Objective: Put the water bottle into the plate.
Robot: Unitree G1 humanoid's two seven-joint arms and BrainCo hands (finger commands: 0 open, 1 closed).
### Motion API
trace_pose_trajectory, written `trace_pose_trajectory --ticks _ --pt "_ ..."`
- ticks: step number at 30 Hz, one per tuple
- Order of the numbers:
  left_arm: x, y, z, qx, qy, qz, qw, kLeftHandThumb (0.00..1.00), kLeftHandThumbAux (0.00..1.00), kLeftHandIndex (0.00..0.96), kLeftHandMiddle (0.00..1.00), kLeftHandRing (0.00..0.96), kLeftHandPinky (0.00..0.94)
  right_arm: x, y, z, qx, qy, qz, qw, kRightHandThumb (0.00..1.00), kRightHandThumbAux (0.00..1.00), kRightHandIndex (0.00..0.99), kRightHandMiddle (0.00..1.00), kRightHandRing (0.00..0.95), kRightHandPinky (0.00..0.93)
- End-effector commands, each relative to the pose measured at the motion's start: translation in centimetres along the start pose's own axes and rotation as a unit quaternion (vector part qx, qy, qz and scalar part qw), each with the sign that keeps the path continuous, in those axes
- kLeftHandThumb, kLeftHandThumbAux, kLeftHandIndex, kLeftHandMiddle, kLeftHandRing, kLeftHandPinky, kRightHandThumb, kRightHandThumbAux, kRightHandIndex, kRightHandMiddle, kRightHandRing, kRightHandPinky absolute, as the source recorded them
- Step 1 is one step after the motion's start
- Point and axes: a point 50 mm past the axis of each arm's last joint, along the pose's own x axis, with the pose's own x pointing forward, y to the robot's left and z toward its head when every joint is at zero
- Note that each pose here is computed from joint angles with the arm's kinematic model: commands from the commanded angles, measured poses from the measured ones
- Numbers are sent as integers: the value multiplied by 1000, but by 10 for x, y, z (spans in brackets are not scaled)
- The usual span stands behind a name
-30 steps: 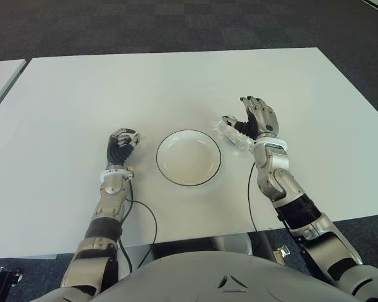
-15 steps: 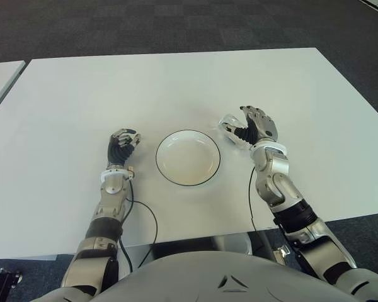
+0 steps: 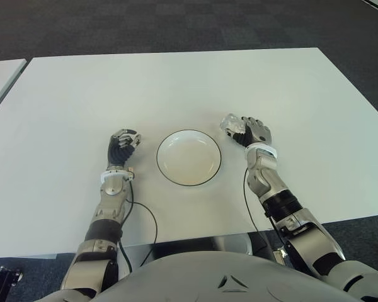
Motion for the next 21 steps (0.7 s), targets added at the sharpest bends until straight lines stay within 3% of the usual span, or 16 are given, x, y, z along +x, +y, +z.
trace_pose_trajectory --ticks 1,7,21 --pt "-6 -1 -9 -4 24 -7 1000 708 719 438 762 754 761 1 12 -2 16 23 30 999 542 202 0 0 0 13" --pt "-7 -1 -8 -3 20 -7 1000 708 720 439 765 757 765 3 16 1 16 23 32 999 546 211 0 0 0 28" --pt "-7 -1 -8 -5 23 -4 1000 706 719 439 778 768 771 10 21 16 -49 -10 24 998 521 246 0 0 0 20"
